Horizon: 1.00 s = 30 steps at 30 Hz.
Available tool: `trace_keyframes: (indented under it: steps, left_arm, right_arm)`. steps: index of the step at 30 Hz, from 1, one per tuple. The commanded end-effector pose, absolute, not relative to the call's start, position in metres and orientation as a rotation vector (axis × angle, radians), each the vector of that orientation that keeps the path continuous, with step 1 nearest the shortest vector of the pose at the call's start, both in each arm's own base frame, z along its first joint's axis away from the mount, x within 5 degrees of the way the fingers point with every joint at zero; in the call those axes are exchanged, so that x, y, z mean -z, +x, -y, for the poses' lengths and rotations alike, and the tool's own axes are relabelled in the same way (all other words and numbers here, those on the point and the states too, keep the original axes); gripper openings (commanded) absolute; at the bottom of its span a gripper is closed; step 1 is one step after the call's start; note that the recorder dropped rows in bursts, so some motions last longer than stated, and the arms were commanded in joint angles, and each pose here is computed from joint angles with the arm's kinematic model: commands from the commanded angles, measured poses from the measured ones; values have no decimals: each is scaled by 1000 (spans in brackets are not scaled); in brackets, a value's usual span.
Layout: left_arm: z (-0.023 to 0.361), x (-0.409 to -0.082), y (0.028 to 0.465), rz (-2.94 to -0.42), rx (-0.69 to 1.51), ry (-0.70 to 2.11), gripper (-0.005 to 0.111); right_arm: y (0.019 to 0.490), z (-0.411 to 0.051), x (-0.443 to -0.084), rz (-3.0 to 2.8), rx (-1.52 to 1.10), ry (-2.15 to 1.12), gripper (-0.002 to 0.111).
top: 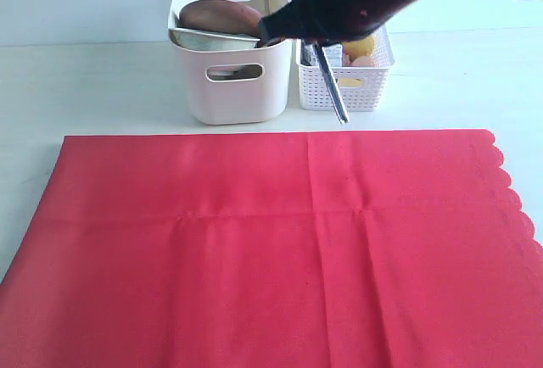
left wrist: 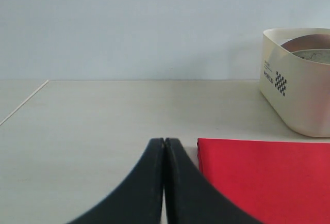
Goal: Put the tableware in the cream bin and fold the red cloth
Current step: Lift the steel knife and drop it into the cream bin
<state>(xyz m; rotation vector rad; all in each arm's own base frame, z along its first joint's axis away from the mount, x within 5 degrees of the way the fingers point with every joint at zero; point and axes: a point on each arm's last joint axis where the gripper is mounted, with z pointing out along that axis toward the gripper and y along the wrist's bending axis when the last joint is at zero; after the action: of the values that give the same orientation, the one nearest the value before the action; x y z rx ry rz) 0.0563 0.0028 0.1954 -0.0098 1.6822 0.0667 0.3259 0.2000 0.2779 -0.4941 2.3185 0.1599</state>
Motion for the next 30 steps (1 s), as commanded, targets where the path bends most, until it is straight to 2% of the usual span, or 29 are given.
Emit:
trace_keyframes:
  steps: [1,6,11,16,24,30]
  left_arm:
    - [-2,-196,56,-1677,-53,-10,3]
    - [-2,-196,56,-1677,-53,-10,3]
    - [-2,-196,56,-1677,-53,-10,3]
    - [-2,-196,56,-1677,-53,-10,3]
    - [-2,-196,56,-1677,-53,-10,3]
    - [-2,-196,56,-1677,-53,-10,3]
  right_arm:
    - [377,-201,-288,-2225,-108,-486,0]
    - [422,-203,-295,-2148,-96,-445,0]
    - [449,-212,-302,-2024,-163,-410,0]
    - [457,-223,-305,-1920,-290,-356,0]
    - [467,-230,-284,-1887,-308,-372,0]
    - [469,-231,-282,-1873,-316,-373,0]
